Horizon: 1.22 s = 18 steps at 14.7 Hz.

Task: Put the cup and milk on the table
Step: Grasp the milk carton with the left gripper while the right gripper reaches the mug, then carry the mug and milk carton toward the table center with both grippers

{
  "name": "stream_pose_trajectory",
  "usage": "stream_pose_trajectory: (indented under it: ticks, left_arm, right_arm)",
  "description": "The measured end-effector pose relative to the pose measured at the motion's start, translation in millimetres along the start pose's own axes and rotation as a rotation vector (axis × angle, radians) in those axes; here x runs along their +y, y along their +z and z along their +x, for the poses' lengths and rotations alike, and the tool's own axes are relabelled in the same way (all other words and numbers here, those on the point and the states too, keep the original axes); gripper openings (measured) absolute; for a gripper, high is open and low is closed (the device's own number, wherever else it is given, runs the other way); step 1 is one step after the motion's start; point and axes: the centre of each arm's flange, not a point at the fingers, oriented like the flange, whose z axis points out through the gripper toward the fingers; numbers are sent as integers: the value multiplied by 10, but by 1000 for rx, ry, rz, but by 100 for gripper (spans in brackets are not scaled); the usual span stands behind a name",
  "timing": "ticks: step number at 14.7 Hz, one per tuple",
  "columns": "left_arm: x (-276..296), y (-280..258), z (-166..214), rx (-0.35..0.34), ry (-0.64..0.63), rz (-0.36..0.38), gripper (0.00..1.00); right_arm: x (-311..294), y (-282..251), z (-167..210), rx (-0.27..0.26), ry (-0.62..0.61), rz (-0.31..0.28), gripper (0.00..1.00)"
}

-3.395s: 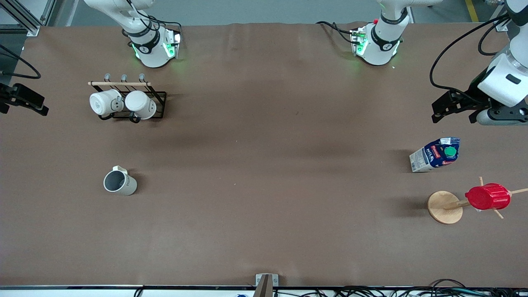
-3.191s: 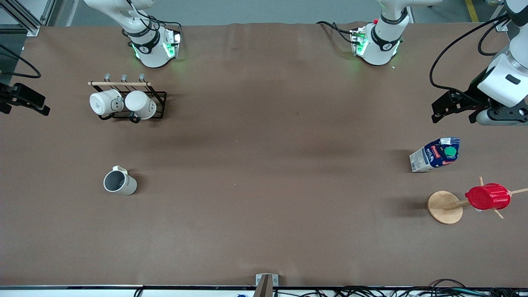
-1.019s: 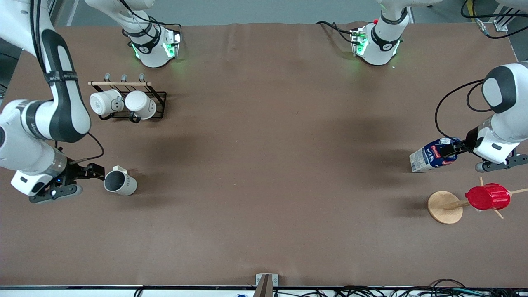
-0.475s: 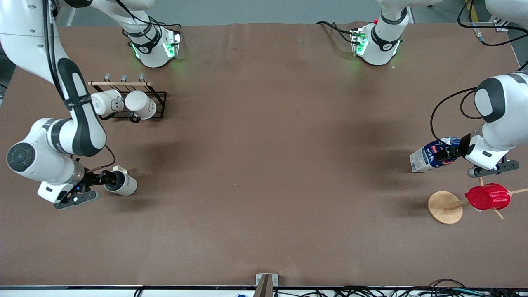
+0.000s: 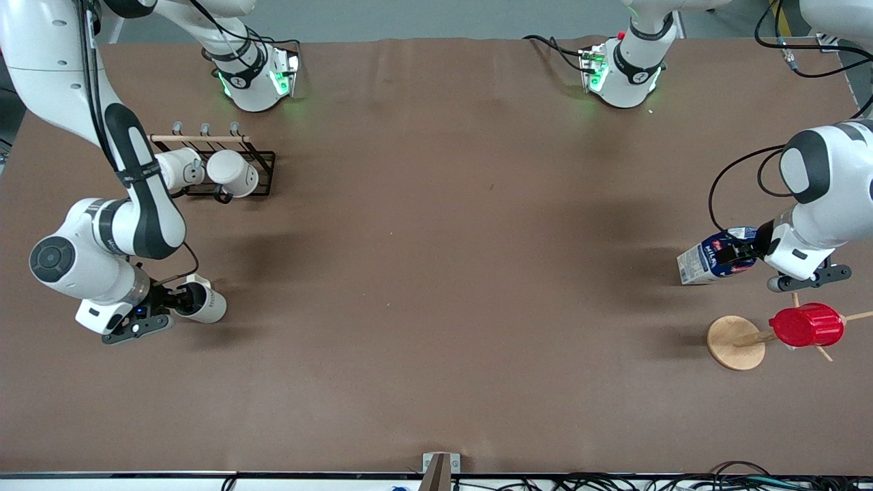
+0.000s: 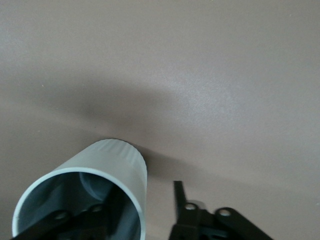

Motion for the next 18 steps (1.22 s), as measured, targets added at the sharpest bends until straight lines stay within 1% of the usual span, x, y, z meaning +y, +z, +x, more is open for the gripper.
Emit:
stream_pose_trajectory:
  ticks: [1,2,3,4,6,7,8,11,13,15,17,18]
  left_arm:
    - [-1,-15,2,4,0,-1,87]
    - [-2,-37,3,10,0,-1,78]
    - [-4,-63,3,15,-1,-2,70]
    - [-7,-102,1,22,-1,-3,56]
    - [-13,-184,-17,34,-3,-6,38]
    - [-13,-218,-33,38,-2,-8,36]
    - [-10,-259,-49,44,-1,-9,36]
    - [18,-462,-98,67,10,-16,35]
    - [100,-592,-143,75,30,-21,33]
    - [238,-706,-208,51,56,-23,33]
    - [477,-858,-244,29,99,-24,33]
    - [664,-931,-258,31,129,-26,33]
  right_arm:
    - [-8,3,-4,-4,9,9,29]
    - [-17,-6,-7,-10,16,15,16]
    - [-29,-37,-10,-22,19,22,7]
    - [-48,-120,3,-30,17,29,4]
    - [-175,-464,68,-31,9,38,4]
    - [-321,-683,106,-35,17,44,4]
    - [-533,-896,151,-37,37,49,4]
    - [-1545,-1349,355,-17,134,51,4]
    - [-2435,-1461,473,0,204,52,4]
    - [-3327,-1546,535,21,280,61,4]
    - [-4045,-1483,596,24,348,74,4]
    - [-4351,-1379,641,19,369,83,4]
